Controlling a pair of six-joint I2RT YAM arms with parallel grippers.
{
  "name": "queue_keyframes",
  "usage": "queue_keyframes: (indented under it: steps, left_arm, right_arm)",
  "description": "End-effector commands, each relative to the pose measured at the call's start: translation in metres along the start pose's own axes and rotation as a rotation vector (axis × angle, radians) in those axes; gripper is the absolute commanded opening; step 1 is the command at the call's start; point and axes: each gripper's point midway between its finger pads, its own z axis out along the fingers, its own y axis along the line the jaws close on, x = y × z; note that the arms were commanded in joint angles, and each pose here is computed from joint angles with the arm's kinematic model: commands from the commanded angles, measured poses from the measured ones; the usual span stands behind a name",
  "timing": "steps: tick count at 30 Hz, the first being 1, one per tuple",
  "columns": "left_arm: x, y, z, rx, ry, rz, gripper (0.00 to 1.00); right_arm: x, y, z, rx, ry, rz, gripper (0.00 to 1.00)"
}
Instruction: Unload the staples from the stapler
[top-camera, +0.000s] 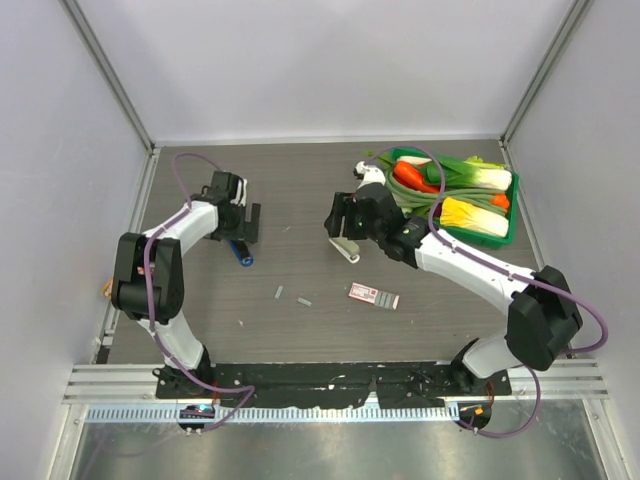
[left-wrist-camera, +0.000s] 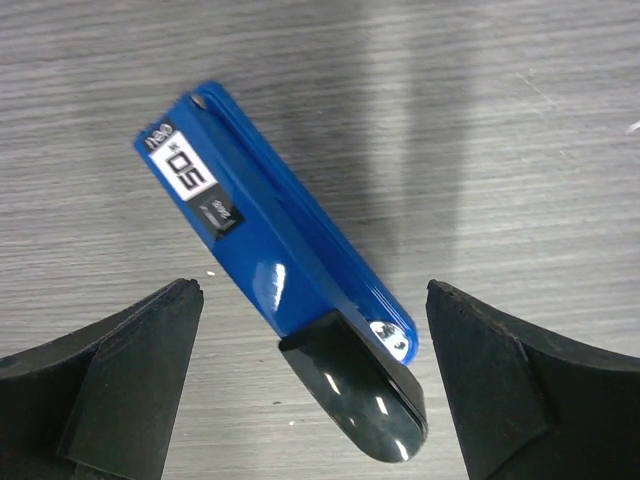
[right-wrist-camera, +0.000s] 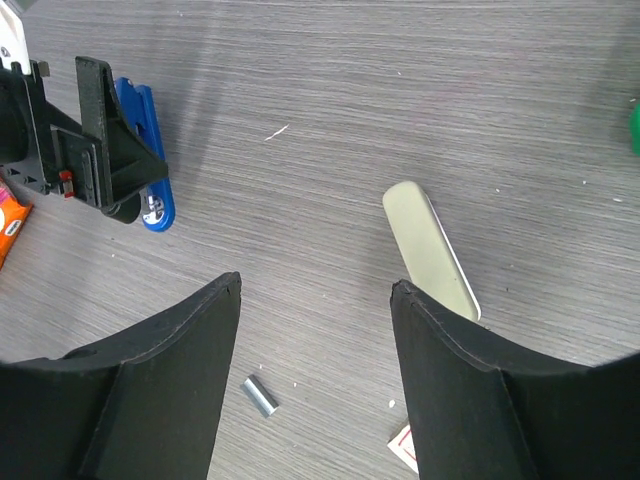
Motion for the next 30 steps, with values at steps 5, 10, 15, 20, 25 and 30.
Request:
queue_keyframes:
  steps: [5, 10, 15, 20, 25, 30]
  left_arm:
    - [-0.021, 0.027, 0.000, -0.152, -0.113, 0.001, 0.76]
    - [-0.015, 0.035, 0.004, -0.197, -0.092, 0.010, 0.70]
    - [-0.015, 0.052, 0.000, -0.231, -0.092, -0.021, 0.57]
    - [-0.015, 0.085, 0.002, -0.258, -0.079, -0.095, 0.41]
    - [-0.013, 0.115, 0.000, -0.284, -0.076, -0.141, 0.29]
    - [-0.016, 0.147, -0.005, -0.354, -0.090, -0.156, 0.28]
  right_arm:
    - [-0.028, 0.001, -0.016, -0.015, -0.098, -0.003, 0.62]
    - [-0.025, 0.000, -0.015, -0.016, -0.090, -0.002, 0.56]
    - [-0.022, -0.001, -0.013, -0.012, -0.084, -0.006, 0.49]
    - [-0.017, -0.006, -0.009, 0.006, -0.075, -0.016, 0.42]
    - [-0.012, -0.015, -0.007, 0.040, -0.071, -0.039, 0.40]
    - [-0.005, -0.026, -0.002, 0.085, -0.058, -0.066, 0.40]
